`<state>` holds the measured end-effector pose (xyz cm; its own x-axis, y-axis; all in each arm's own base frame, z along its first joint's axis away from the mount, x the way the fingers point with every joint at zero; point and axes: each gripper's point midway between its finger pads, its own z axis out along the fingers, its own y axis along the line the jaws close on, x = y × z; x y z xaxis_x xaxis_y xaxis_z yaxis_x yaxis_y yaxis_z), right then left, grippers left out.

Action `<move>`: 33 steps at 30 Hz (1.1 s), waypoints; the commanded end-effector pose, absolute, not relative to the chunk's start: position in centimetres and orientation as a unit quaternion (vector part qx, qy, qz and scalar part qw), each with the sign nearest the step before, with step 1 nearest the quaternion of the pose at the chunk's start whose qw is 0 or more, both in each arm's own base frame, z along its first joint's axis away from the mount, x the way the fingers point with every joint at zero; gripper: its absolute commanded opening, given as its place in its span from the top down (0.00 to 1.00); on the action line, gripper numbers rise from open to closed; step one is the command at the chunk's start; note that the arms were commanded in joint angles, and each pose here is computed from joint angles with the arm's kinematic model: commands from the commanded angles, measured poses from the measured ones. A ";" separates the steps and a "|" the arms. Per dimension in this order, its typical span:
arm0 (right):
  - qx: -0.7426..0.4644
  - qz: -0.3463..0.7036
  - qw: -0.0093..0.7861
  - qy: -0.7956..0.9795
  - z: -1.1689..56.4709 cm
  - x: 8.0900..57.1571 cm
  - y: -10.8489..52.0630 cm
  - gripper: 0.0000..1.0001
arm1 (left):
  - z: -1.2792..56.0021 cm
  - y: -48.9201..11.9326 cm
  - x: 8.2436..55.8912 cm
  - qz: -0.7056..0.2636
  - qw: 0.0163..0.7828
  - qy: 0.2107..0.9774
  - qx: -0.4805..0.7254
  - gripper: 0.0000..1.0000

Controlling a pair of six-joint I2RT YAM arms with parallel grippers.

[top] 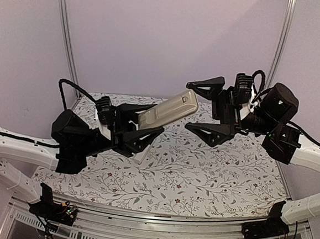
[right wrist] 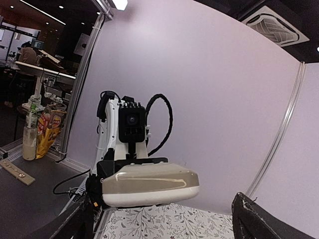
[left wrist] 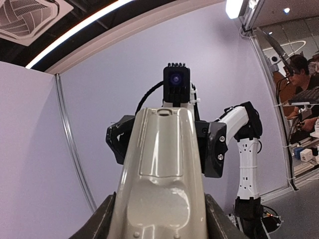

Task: Load the batteries into the remote control
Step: Pass from the right arm to the left, then pass from the left arm to the right

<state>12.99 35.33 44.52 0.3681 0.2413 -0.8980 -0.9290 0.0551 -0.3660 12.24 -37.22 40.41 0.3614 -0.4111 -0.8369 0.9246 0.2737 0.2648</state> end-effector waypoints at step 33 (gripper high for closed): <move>-0.539 0.525 0.605 0.259 44.3 9.8 38.8 0.74 | 41.0 -37.9 12.1 -0.478 0.726 0.310 0.386 1.00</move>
<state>10.28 38.69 43.54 0.2982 0.3332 -0.8945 -0.9259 -0.1269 -0.3559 11.48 -38.13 39.97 0.3420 -0.4346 -0.8332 0.9380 0.2104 0.2754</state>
